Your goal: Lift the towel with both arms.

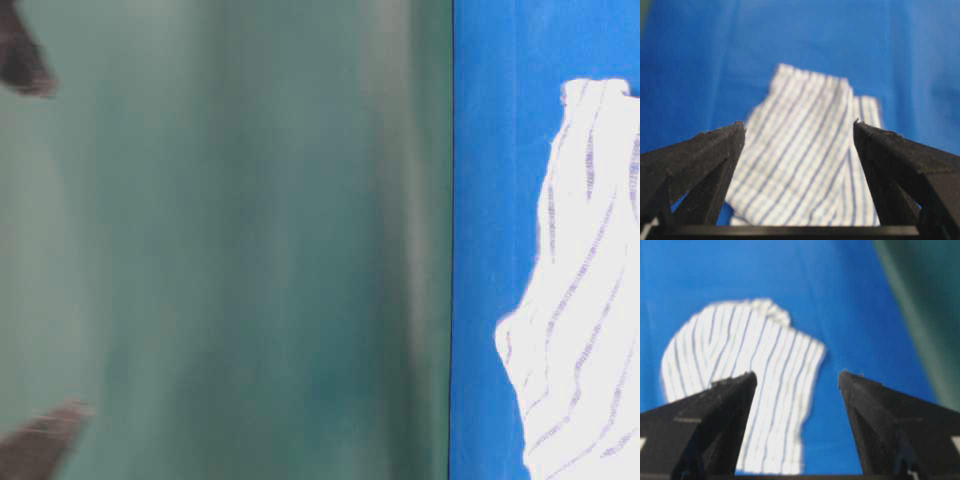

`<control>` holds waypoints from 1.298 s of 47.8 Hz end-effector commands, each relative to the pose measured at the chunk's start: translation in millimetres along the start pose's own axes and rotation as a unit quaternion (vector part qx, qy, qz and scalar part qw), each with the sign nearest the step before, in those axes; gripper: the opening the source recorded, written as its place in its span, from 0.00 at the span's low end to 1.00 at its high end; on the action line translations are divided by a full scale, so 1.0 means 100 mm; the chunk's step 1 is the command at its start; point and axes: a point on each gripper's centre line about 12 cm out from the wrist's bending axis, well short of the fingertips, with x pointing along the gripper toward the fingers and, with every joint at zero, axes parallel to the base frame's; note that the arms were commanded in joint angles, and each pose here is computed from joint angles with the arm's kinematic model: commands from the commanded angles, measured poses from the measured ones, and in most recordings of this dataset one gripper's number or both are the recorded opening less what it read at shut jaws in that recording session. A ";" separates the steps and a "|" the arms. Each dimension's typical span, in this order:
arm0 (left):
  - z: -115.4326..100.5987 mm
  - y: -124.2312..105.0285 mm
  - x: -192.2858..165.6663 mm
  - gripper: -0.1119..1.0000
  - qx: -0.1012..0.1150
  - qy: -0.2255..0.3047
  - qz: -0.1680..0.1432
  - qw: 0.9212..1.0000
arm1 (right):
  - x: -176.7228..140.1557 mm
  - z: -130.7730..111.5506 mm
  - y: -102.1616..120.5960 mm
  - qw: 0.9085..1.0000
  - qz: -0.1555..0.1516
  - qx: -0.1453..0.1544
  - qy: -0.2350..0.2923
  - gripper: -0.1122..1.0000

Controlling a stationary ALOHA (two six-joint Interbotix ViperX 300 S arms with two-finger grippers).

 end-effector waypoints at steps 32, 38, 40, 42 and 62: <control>-1.56 -0.44 0.71 0.93 0.030 0.134 -0.055 0.989 | 1.26 -1.10 0.66 0.992 0.080 0.015 0.097 0.70; -1.73 -0.49 0.84 0.93 0.035 0.146 -0.059 0.987 | 1.45 -1.25 0.74 0.990 0.088 0.021 0.107 0.70; -1.79 -0.51 0.89 0.93 0.036 0.151 -0.060 0.986 | 1.50 -1.29 0.76 0.990 0.091 0.022 0.109 0.70; -1.84 -0.52 0.93 0.93 0.037 0.154 -0.061 0.985 | 1.56 -1.33 0.78 0.989 0.093 0.022 0.111 0.70; -2.21 -0.66 1.24 0.93 0.050 0.192 -0.074 0.977 | 1.98 -1.76 1.06 0.982 0.120 0.018 0.141 0.70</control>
